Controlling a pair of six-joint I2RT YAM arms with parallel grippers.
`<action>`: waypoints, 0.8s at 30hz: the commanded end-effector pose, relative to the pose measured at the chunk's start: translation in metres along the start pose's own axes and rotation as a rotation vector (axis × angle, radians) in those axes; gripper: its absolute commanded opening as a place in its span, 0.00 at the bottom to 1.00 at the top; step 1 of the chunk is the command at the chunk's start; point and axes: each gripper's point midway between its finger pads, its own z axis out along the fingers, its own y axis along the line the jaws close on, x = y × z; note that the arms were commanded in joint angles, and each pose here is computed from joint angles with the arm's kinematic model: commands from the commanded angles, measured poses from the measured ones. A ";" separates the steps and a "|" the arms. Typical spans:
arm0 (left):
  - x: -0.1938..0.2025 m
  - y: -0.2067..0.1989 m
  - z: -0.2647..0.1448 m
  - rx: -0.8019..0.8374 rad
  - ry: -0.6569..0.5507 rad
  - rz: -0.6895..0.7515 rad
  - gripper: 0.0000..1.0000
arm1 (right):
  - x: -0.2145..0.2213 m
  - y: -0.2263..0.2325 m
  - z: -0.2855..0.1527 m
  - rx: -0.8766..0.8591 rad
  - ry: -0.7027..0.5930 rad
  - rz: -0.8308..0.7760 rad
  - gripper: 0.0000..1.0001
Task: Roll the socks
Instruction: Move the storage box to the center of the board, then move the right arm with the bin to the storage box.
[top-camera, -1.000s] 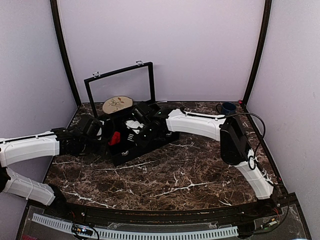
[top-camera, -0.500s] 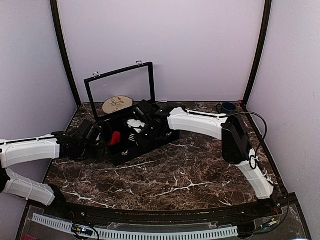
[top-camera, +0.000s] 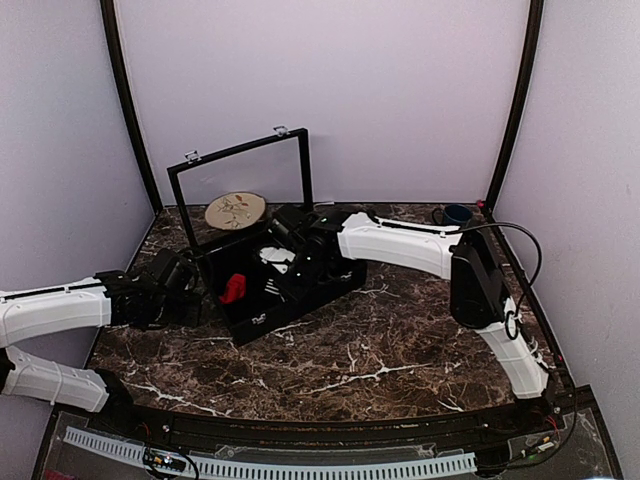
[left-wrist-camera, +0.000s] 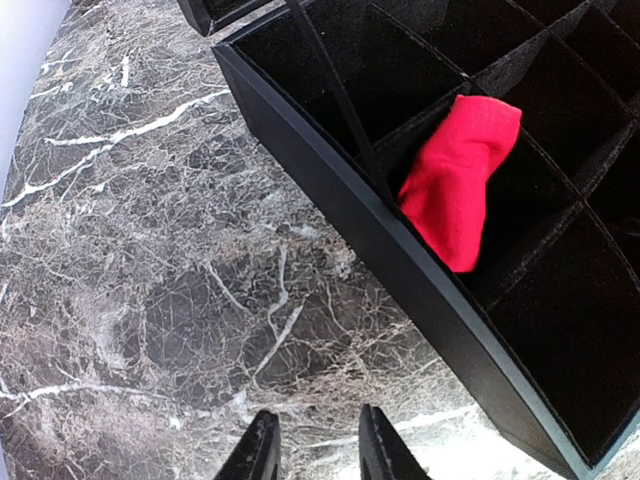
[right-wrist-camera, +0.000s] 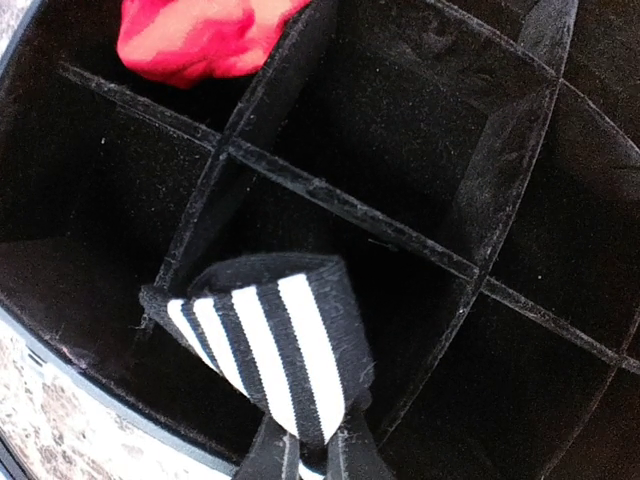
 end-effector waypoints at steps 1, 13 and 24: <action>0.002 0.006 -0.003 -0.012 0.003 -0.017 0.30 | 0.096 0.028 0.025 -0.056 0.387 -0.006 0.00; -0.008 -0.004 -0.005 0.026 -0.004 -0.008 0.30 | 0.101 0.043 0.057 -0.117 0.411 -0.005 0.00; -0.020 -0.012 -0.003 0.046 -0.026 -0.003 0.30 | 0.120 0.034 0.076 -0.081 0.467 0.002 0.00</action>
